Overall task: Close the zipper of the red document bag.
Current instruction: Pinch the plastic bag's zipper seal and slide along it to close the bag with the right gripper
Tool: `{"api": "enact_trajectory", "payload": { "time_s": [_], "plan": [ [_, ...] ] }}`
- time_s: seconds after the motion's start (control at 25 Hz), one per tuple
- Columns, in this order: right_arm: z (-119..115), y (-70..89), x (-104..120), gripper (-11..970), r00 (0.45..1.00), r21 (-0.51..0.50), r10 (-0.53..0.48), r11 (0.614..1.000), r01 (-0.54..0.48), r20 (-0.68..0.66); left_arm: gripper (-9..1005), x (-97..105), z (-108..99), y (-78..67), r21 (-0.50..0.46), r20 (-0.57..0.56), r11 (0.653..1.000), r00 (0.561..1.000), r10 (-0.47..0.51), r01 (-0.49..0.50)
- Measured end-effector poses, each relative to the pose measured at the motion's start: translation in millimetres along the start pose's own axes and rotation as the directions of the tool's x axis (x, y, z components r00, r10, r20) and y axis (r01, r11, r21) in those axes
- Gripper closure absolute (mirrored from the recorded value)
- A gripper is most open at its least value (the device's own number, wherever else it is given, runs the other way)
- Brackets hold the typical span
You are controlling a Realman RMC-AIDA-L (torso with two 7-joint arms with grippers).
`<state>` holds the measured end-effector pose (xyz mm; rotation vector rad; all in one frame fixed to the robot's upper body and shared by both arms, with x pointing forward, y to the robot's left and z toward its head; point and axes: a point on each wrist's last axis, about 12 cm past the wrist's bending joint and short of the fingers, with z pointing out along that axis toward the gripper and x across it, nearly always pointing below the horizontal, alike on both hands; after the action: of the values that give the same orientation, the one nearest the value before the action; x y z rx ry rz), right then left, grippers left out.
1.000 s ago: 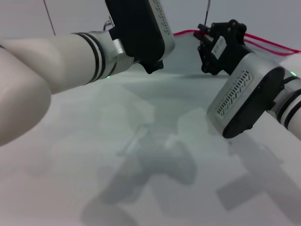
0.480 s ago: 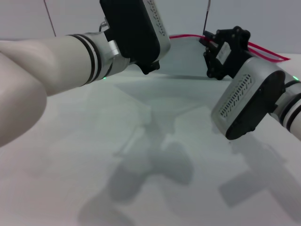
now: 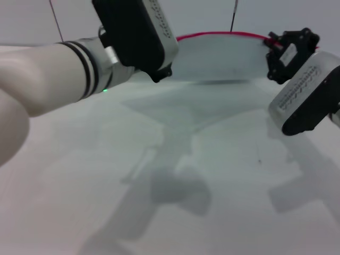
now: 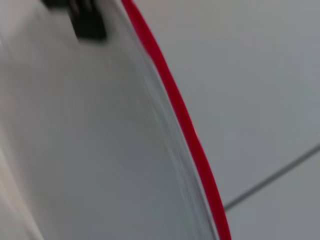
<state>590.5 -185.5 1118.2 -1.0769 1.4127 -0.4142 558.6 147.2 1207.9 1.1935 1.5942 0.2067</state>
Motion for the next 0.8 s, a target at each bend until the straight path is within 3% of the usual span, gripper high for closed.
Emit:
{"api": "enact_trajectory", "payload": {
  "time_s": [0.36, 0.8],
  "plan": [
    [2.5, -18.5, 25.9, 873, 0.997, 0.097, 0.027, 0.995, -0.02, -0.069, 942, 5.6, -18.9, 14.6, -0.07, 0.004, 0.997, 1.0, -0.012, 0.012],
    [1.5, -24.8, 29.3, 874, 0.997, 0.144, 0.03, 0.989, -0.02, -0.07, 910, 6.9, -20.5, 17.5, -0.081, 0.002, 0.997, 1.0, -0.011, 0.011]
  ]
}}
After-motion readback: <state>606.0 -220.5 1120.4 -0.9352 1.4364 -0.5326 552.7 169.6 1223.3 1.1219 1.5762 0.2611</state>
